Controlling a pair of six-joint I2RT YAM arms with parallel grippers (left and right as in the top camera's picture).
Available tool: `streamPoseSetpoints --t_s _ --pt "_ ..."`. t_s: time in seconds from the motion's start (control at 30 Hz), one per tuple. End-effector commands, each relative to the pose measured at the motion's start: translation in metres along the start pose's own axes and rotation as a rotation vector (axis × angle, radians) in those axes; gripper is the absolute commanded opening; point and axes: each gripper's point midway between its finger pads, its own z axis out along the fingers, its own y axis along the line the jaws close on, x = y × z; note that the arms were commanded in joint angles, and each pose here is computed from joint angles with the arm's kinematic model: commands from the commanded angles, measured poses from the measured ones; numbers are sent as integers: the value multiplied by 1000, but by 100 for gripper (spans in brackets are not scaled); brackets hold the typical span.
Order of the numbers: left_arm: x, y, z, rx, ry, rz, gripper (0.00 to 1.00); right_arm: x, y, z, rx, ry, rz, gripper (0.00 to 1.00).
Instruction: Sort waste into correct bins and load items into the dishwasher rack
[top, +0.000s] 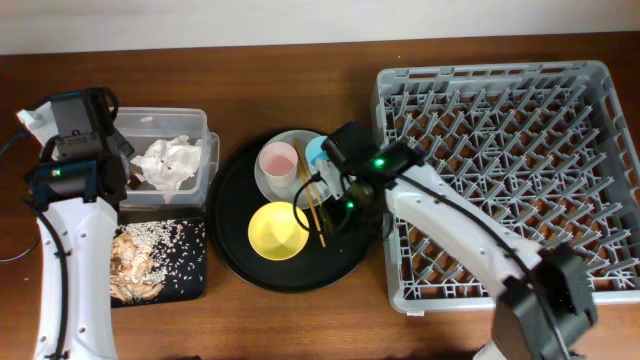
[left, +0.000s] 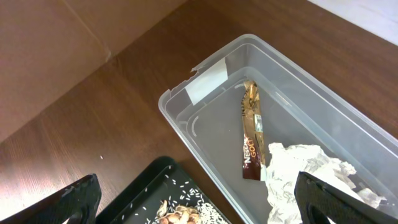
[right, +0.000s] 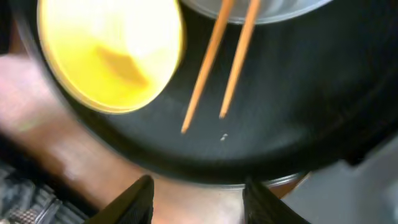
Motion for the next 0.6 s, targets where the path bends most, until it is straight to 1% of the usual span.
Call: streamPoseSetpoints --t_s 0.0,0.07,0.2,0.27,0.37,0.4,0.43,0.5,0.57 --pt "-7 5 -4 -9 -20 -5 99 -11 -17 26 89 14 4 48" --pt "-6 5 -4 -9 -20 -5 99 -16 -22 43 98 23 6 48" --pt "-6 5 -4 -9 -20 -5 99 -24 -23 52 94 3 2 48" --pt "-7 5 -4 -9 -20 -5 99 -23 -22 63 89 -17 -3 45" --pt "-6 5 -4 -9 -20 -5 99 -22 -24 72 93 -32 -10 35" --pt "-6 5 -4 -9 -20 -5 99 -22 -24 72 95 -33 -10 36" --pt "-6 5 -4 -9 -20 -5 99 -23 -25 72 101 -38 -11 33" --pt "-7 5 -4 -9 -20 -5 99 -24 -25 73 99 -44 -12 23" --pt "-6 5 -4 -9 -20 -5 99 -17 -29 83 99 -40 8 23"
